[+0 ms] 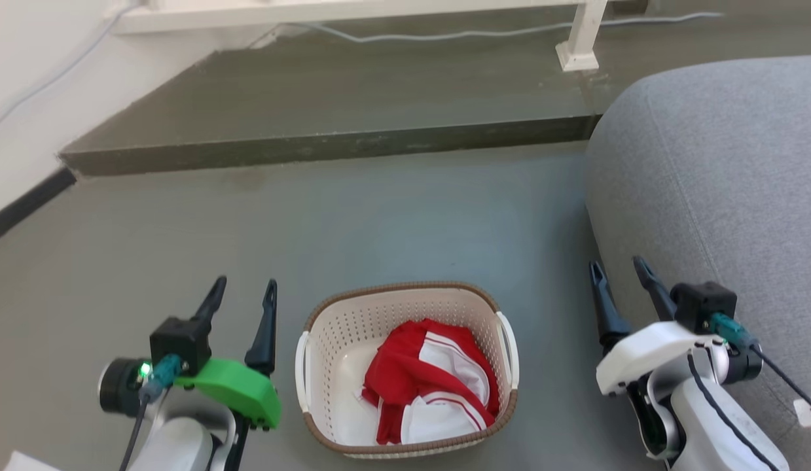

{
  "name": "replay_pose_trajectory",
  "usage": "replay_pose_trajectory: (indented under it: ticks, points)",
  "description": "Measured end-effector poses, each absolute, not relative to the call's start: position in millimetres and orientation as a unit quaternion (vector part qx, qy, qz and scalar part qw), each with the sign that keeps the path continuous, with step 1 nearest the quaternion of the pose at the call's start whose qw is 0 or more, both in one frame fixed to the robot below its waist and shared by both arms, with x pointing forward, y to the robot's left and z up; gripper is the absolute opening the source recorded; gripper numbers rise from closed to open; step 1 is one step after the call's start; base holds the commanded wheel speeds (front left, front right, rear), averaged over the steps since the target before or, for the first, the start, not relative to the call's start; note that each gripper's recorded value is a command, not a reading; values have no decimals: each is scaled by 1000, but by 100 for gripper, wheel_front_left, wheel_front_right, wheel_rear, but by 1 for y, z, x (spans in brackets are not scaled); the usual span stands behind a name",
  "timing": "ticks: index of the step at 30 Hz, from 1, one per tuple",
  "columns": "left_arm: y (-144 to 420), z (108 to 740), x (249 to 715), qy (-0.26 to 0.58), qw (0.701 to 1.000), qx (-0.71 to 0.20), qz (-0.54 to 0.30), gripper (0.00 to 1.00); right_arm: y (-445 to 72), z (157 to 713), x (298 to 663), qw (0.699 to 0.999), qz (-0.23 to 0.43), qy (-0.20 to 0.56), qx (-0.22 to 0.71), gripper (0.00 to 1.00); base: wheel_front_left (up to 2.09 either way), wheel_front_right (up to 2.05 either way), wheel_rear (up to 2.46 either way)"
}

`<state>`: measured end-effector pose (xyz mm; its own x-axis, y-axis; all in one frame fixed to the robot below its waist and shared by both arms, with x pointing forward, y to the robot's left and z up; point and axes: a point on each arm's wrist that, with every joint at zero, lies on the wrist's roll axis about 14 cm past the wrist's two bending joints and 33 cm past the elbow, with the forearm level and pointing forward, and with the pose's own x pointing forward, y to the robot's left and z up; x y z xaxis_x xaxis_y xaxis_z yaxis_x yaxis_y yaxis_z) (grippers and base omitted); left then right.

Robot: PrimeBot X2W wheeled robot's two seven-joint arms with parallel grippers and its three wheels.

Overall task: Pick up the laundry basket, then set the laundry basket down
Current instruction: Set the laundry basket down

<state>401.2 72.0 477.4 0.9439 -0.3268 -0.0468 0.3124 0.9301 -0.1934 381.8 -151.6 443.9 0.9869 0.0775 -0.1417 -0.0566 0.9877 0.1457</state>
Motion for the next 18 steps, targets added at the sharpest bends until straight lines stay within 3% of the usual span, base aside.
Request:
replay_pose_trajectory:
  ticks: [18]
  points:
    - [75, 474, 353, 44, 982, -104, -151, 100, -152, 449, 351, 995, 35, 64, 71, 100, 0, 0, 0]
